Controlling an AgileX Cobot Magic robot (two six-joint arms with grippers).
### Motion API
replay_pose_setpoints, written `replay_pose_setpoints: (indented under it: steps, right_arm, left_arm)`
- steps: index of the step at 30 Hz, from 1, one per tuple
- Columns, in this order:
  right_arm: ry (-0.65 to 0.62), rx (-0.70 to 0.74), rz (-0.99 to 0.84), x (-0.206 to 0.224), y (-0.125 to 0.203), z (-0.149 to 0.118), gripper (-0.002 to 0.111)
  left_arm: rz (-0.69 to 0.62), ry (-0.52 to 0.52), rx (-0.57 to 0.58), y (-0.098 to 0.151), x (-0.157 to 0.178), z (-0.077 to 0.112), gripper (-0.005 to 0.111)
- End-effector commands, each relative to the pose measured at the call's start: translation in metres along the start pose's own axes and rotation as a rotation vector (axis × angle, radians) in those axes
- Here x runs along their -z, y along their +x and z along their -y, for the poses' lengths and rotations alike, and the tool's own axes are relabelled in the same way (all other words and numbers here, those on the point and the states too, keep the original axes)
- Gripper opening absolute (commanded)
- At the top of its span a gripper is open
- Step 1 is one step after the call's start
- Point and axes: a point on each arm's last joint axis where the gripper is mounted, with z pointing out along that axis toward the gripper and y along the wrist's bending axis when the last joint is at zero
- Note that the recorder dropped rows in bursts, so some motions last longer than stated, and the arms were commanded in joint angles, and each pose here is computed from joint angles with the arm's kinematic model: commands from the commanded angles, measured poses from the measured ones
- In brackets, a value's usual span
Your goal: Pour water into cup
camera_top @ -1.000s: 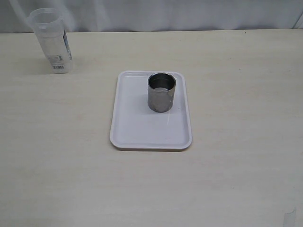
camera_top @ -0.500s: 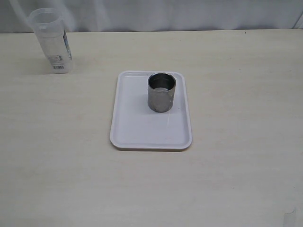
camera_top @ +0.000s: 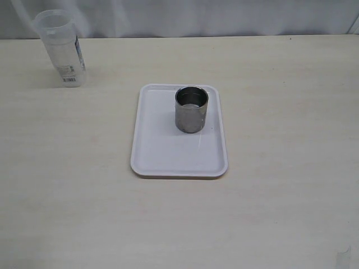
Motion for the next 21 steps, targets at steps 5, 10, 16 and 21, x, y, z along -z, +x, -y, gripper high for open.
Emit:
replay_pose_setpoints:
  steps: [5,10,16,21]
  right_arm:
    - [0.011,-0.010,-0.001,0.000,0.001,0.000,0.004]
    - [0.011,-0.010,-0.001,0.000,0.001,0.000,0.004]
    - [0.009,-0.010,-0.001,0.000,0.001,0.000,0.004]
    - [0.009,-0.010,-0.001,0.000,0.001,0.000,0.004]
  left_arm:
    - [-0.066,0.002,0.000,0.022,-0.003,0.001,0.000]
    - [-0.151,-0.002,0.002,0.030,-0.002,0.000,0.000]
    - [-0.214,-0.005,-0.001,0.036,-0.001,0.000,0.000]
    - [-0.214,-0.001,-0.044,0.036,-0.001,0.000,0.000]
